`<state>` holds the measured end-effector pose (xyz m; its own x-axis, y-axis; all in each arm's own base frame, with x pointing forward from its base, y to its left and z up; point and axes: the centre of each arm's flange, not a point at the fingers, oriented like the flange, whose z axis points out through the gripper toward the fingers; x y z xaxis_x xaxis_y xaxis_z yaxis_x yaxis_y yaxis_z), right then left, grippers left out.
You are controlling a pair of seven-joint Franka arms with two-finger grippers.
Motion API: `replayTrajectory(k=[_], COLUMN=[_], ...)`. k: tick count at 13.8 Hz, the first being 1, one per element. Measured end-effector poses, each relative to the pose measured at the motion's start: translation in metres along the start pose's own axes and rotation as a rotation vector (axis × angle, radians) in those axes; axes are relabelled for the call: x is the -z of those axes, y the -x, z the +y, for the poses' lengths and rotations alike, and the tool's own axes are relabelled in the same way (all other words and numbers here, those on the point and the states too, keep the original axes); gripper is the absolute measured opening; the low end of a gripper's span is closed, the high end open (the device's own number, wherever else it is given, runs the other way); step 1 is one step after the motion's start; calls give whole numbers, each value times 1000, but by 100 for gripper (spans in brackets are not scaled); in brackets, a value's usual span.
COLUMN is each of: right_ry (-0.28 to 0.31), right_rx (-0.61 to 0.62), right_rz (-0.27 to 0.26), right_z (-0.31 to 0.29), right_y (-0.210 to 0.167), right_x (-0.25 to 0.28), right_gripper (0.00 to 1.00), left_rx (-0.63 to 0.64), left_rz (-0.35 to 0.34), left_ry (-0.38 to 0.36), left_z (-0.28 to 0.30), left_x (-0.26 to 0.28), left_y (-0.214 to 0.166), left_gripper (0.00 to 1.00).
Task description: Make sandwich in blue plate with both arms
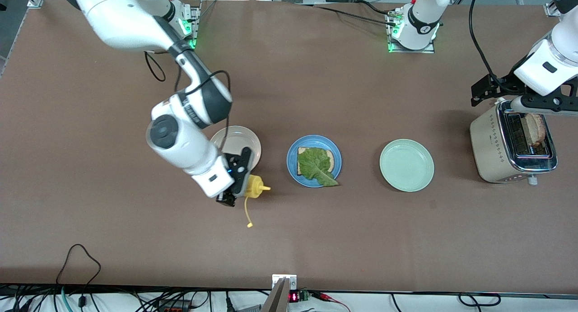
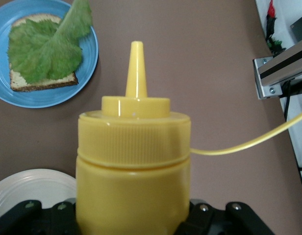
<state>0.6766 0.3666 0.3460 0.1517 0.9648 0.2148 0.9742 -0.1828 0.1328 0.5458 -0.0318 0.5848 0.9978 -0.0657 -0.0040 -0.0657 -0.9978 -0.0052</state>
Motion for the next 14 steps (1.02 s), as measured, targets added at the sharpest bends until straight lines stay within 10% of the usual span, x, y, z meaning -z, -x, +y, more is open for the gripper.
replayTrajectory(k=[14], right_ry=[247], right_rx=[146], right_rz=[-489], right_z=[-132], right_y=[-103], right_x=[-55], right_gripper=[45], left_rx=[0], left_rz=[-5], left_ry=[0], left_z=[0], left_x=[-1], left_y=[1], left_gripper=[100])
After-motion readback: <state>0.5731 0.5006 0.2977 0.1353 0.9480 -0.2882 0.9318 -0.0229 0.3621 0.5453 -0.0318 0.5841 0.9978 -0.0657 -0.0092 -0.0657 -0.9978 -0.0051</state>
